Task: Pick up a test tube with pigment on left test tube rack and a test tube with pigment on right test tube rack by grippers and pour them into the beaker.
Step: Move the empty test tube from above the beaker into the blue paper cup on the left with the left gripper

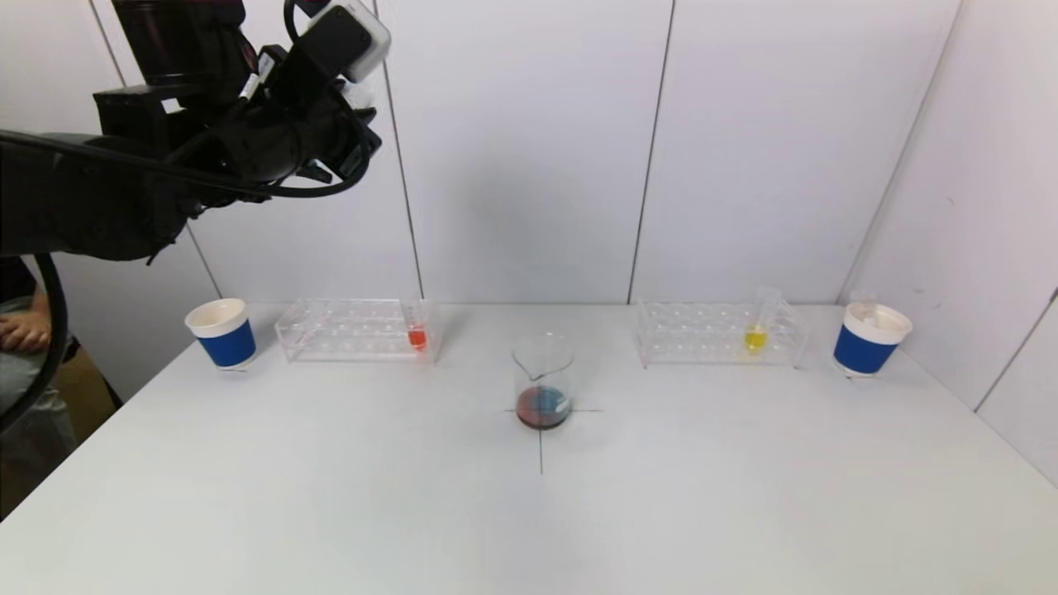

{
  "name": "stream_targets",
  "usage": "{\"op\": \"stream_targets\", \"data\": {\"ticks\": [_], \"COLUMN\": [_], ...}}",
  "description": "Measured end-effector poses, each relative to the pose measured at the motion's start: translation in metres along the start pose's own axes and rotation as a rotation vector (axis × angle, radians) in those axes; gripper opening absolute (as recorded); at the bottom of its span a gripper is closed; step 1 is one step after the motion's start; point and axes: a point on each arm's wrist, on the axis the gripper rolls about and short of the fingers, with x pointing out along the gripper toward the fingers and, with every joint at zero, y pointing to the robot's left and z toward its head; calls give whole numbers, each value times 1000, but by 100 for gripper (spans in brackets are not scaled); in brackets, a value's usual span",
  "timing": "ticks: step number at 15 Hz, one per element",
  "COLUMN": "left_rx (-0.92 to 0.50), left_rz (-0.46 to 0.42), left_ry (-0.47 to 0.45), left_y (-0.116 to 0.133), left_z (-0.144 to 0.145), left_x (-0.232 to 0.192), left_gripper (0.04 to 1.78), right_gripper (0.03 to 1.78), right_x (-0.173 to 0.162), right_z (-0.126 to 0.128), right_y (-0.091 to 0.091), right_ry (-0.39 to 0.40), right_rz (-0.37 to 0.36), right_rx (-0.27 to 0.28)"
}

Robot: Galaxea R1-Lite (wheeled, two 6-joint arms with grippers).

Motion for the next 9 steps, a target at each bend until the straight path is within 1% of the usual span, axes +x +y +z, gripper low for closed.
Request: {"op": "stream_targets", "data": {"ticks": [3,6,9], "left_rx": [-77,-179,-258], "left_rz": [22,81,146], "left_ry": [34,45,68], "left_y": [18,38,61], "left_z": [-3,-9,-22], "left_x": [-4,-7,-11], "left_gripper": [44,44,44], "right_gripper": [177,177,177], "right_x": [0,0,0], "right_z": [0,0,0], "right_y": [0,0,0], "right_ry": [0,0,0], "right_rz": [0,0,-1], "right_rx": [0,0,0]}}
